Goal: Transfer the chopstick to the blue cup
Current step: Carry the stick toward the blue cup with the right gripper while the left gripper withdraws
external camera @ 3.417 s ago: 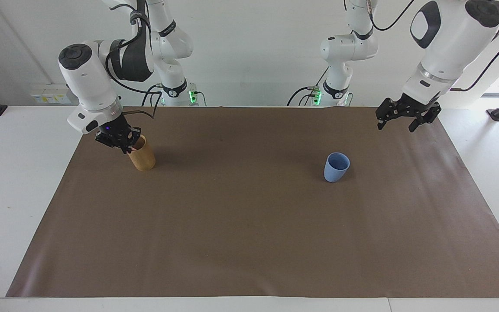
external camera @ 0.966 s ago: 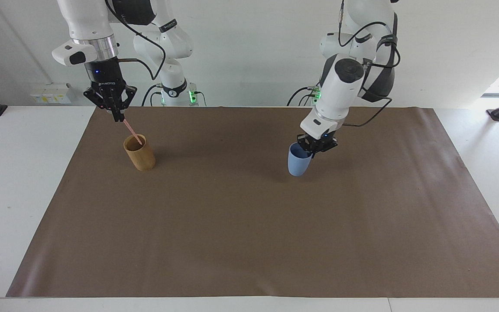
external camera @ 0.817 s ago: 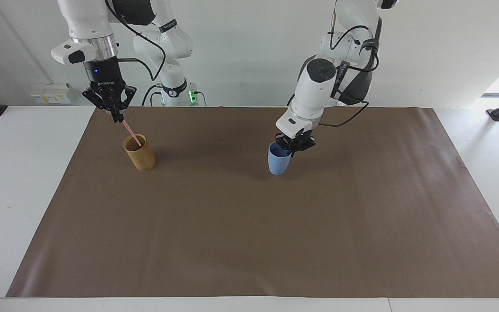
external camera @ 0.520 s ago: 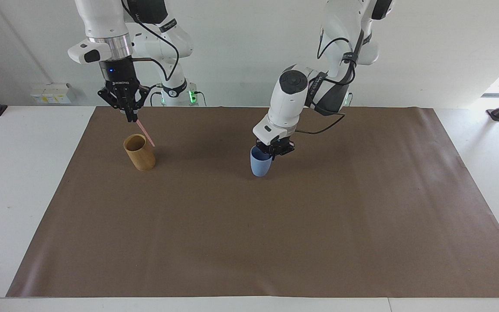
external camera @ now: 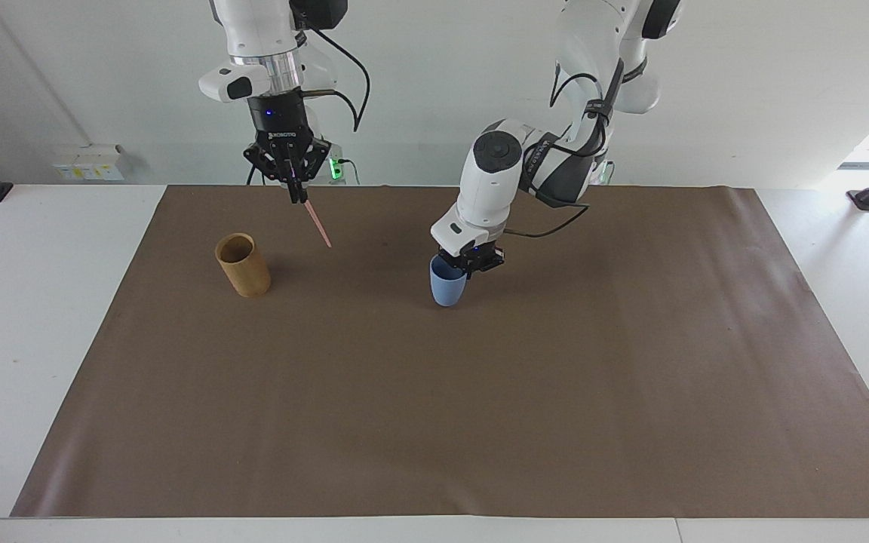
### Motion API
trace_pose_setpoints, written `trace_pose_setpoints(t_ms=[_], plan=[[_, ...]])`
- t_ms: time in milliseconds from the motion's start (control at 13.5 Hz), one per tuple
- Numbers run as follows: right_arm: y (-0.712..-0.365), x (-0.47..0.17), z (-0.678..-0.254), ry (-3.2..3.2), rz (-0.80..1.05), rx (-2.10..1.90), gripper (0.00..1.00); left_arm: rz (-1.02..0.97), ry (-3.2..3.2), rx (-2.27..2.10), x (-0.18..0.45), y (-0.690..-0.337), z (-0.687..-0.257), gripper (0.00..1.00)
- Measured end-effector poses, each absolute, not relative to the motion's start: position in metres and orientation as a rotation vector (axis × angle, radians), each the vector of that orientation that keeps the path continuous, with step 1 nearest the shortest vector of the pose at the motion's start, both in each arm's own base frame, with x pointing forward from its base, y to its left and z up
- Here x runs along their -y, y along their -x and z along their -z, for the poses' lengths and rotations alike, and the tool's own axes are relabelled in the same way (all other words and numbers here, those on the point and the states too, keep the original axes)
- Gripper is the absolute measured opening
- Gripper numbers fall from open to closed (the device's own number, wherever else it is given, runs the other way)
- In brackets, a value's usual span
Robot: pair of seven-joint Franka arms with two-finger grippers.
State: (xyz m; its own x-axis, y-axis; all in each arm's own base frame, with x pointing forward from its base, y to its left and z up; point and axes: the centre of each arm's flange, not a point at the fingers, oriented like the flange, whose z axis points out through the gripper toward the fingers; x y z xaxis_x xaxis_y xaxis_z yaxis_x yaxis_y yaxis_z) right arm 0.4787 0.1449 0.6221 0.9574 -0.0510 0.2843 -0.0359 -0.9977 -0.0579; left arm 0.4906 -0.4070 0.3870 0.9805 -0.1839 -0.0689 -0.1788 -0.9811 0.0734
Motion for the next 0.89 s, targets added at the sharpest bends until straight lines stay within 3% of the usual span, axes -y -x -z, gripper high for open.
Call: trace_pose_setpoints(t_ms=[223, 371, 520, 891], plan=[[-0.465, -0.167, -0.628, 3.042, 0.441, -0.083, 0.09, 0.139, -3.066, 0.284, 0.409, -0.490, -0.375, 0.05], [-0.460, -0.174, -0.630, 3.036, 0.447, -0.070, 0.09, 0.141, -3.067, 0.283, 0.408, -0.490, -0.373, 0.10], [-0.458, -0.175, -0.630, 3.036, 0.449, -0.067, 0.09, 0.140, -3.068, 0.281, 0.408, -0.491, -0.373, 0.27], [-0.457, -0.179, -0.632, 3.027, 0.469, -0.055, 0.09, 0.059, -3.069, 0.163, 0.367, -0.519, -0.413, 0.89]])
